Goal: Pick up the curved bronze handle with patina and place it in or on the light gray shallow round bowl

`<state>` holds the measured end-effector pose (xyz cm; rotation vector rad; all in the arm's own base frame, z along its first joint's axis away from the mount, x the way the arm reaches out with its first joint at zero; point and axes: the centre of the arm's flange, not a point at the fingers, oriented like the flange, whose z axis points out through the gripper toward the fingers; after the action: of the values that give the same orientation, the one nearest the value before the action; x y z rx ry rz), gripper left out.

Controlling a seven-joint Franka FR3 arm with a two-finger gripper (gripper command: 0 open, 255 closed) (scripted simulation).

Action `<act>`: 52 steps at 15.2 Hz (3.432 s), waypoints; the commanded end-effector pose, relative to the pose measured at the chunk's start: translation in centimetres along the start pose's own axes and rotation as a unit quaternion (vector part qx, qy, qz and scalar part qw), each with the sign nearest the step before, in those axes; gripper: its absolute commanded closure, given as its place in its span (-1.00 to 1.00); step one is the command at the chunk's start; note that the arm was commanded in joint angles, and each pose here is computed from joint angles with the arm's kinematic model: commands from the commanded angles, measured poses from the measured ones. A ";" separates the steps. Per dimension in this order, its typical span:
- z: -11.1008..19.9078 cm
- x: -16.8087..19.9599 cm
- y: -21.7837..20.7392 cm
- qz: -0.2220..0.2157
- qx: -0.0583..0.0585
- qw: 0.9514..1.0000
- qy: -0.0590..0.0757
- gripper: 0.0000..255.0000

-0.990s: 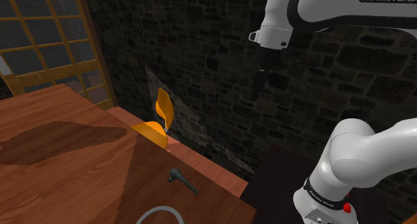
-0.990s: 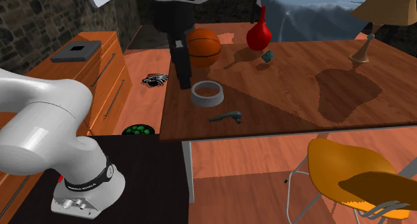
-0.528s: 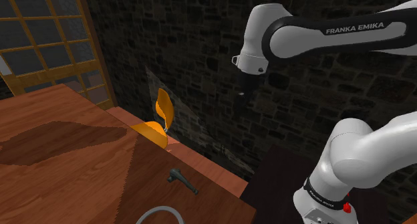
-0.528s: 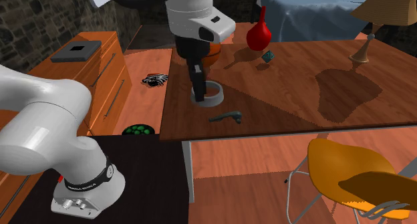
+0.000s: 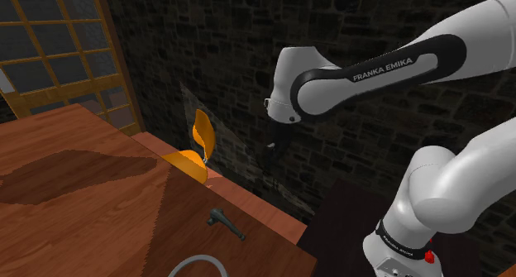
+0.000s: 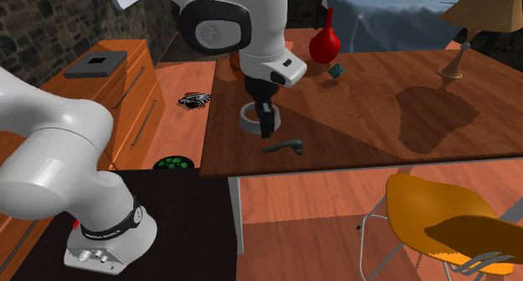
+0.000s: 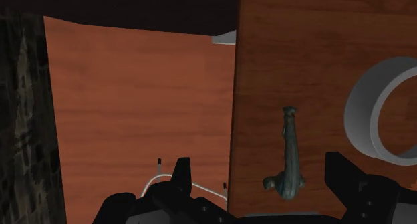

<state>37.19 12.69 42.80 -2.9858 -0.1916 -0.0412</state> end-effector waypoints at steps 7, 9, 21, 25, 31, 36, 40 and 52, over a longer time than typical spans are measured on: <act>8.9 4.2 -4.0 0.016 0.013 1.000 -0.002 -1.00; 11.1 5.2 -5.0 0.020 0.016 1.000 -0.003 -1.00; 20.8 8.4 -8.0 0.032 0.025 0.999 -0.005 -1.00; 21.6 8.4 -8.1 0.032 0.025 0.999 -0.005 -1.00; 21.6 8.4 -8.1 0.032 0.025 0.999 -0.005 -1.00; 21.6 8.4 -8.1 0.032 0.025 0.999 -0.005 1.00; 21.6 8.4 -8.1 0.032 0.025 0.999 -0.005 1.00; 15.9 8.6 -8.9 0.032 0.025 0.999 -0.005 1.00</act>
<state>44.86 24.92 28.12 -2.9402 -0.0969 -0.0151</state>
